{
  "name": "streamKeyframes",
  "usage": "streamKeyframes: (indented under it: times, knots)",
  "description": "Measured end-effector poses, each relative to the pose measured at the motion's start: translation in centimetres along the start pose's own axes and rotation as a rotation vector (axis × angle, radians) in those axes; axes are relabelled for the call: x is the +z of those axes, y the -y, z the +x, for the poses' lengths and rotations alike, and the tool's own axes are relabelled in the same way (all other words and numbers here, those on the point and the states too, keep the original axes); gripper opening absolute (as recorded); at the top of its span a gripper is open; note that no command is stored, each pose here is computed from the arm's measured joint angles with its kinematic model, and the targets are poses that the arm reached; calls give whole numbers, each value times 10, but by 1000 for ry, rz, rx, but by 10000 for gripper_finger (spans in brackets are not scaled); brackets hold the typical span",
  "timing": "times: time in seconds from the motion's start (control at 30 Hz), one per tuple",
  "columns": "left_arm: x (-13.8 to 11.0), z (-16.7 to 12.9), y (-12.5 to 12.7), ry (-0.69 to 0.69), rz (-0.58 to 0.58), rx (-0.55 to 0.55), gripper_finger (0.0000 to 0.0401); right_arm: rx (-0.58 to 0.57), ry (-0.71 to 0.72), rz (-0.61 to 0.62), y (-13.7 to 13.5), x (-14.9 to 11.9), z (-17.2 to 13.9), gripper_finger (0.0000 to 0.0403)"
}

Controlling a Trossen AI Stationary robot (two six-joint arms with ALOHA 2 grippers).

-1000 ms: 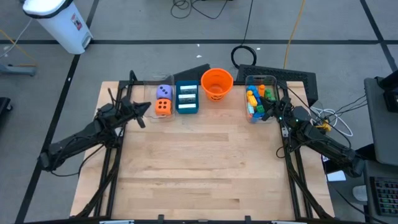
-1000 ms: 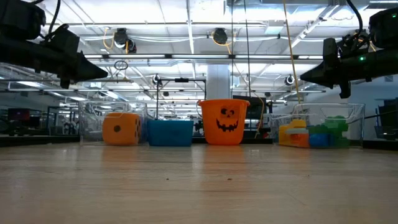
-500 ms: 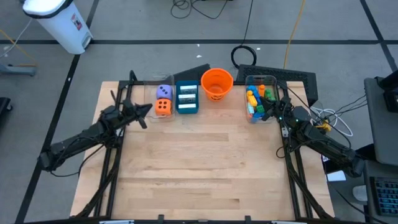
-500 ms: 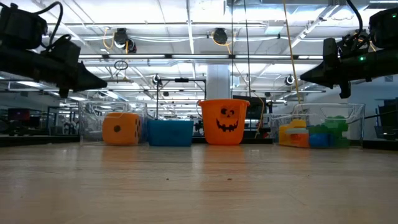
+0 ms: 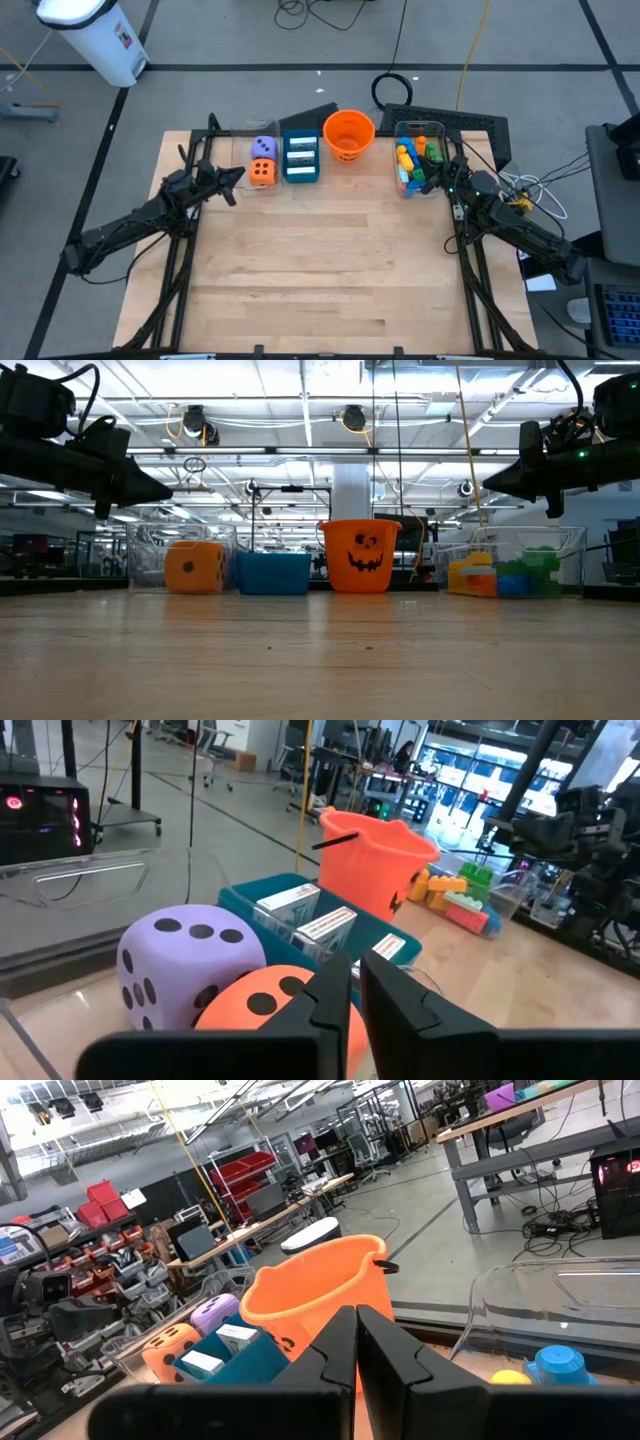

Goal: Pick & Place Toys
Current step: Return to Home Position

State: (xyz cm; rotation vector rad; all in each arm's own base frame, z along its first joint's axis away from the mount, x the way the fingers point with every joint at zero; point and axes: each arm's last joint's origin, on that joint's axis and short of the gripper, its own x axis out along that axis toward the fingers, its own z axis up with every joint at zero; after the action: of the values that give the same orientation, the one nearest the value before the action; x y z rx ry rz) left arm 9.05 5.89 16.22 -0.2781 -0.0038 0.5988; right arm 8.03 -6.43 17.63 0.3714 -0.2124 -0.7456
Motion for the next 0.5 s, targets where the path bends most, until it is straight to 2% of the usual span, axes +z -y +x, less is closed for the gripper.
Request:
streamKeyframes:
  times: [0.17, 0.5]
  knots:
    - [0, 0, 0, 1, -2, 0, 47, 0, 0, 0, 0, 0, 0, 4]
    - [0, 0, 0, 1, -1, 0, 49, 0, 0, 0, 0, 0, 0, 4]
